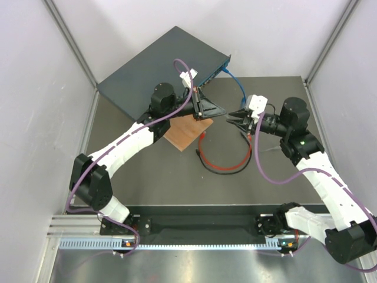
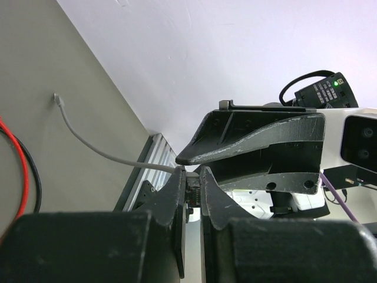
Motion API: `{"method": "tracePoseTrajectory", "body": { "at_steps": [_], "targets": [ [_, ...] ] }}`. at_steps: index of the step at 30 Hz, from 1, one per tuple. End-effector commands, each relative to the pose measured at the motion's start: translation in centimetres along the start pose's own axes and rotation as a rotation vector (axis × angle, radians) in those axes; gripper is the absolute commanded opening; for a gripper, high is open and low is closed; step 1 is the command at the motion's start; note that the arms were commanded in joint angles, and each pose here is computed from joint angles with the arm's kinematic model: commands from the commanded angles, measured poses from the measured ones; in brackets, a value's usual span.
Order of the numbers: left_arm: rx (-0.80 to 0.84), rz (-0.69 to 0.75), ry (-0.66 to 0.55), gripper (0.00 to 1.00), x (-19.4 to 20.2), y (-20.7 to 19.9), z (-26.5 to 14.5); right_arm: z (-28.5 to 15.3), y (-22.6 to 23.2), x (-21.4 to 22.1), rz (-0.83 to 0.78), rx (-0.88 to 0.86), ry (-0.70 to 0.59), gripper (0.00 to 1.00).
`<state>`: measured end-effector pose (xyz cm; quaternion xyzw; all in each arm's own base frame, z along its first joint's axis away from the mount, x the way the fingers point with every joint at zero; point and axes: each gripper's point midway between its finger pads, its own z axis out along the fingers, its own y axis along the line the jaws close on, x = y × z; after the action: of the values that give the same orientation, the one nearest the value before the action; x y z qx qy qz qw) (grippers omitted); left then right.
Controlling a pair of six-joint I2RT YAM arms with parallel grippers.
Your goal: Insert the plug into the switch port
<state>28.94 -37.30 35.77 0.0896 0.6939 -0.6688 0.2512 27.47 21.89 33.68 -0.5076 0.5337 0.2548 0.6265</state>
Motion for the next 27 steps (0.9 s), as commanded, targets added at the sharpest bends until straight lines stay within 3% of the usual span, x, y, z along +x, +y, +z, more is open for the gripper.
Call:
{"method": "tracePoseTrajectory", "body": {
  "at_steps": [1, 4, 8, 12, 13, 15, 18, 19, 22, 27],
  "targets": [
    [0.091, 0.076, -0.034, 0.0, -0.8, -3.5, -0.7, 0.0, -0.4, -0.7, -0.037, 0.01, -0.002, 0.26],
    [0.089, 0.072, -0.035, 0.0, -0.9, -3.4, -0.6, -0.1, -0.4, -0.5, -0.042, 0.018, 0.006, 0.18],
    [0.087, 0.069, -0.037, 0.0, -1.0, -3.3, -0.5, -0.1, -0.6, -0.1, -0.032, 0.031, 0.024, 0.17],
    [0.087, 0.069, -0.037, 0.0, -1.1, -3.3, -0.4, 0.0, -1.0, 0.5, -0.03, 0.044, 0.046, 0.0],
    [0.082, 0.067, -0.034, 0.0, -1.0, -3.2, -0.5, -0.1, -1.3, 0.7, -0.027, 0.061, 0.058, 0.0],
    [0.071, 0.081, -0.046, 0.12, -1.3, -3.1, -0.4, -0.1, -2.1, 0.8, 0.003, 0.097, 0.079, 0.0],
    [0.062, 0.169, -0.091, 0.46, -3.3, -3.0, -1.0, -0.1, -4.2, 1.3, 0.071, 0.179, 0.142, 0.0],
    [0.041, 0.211, -0.128, 0.51, -4.8, -2.6, -1.7, -0.2, -4.9, 1.6, 0.083, 0.204, 0.17, 0.0],
    [-0.068, 0.3, -0.206, 0.6, -8.6, -1.2, -3.4, -0.1, -6.3, 1.8, 0.126, 0.237, 0.237, 0.0],
    [-0.197, 0.406, -0.289, 0.63, -12.7, -0.9, -6.0, 0.7, -9.1, 2.8, 0.175, 0.293, 0.329, 0.0]
  ]
}}
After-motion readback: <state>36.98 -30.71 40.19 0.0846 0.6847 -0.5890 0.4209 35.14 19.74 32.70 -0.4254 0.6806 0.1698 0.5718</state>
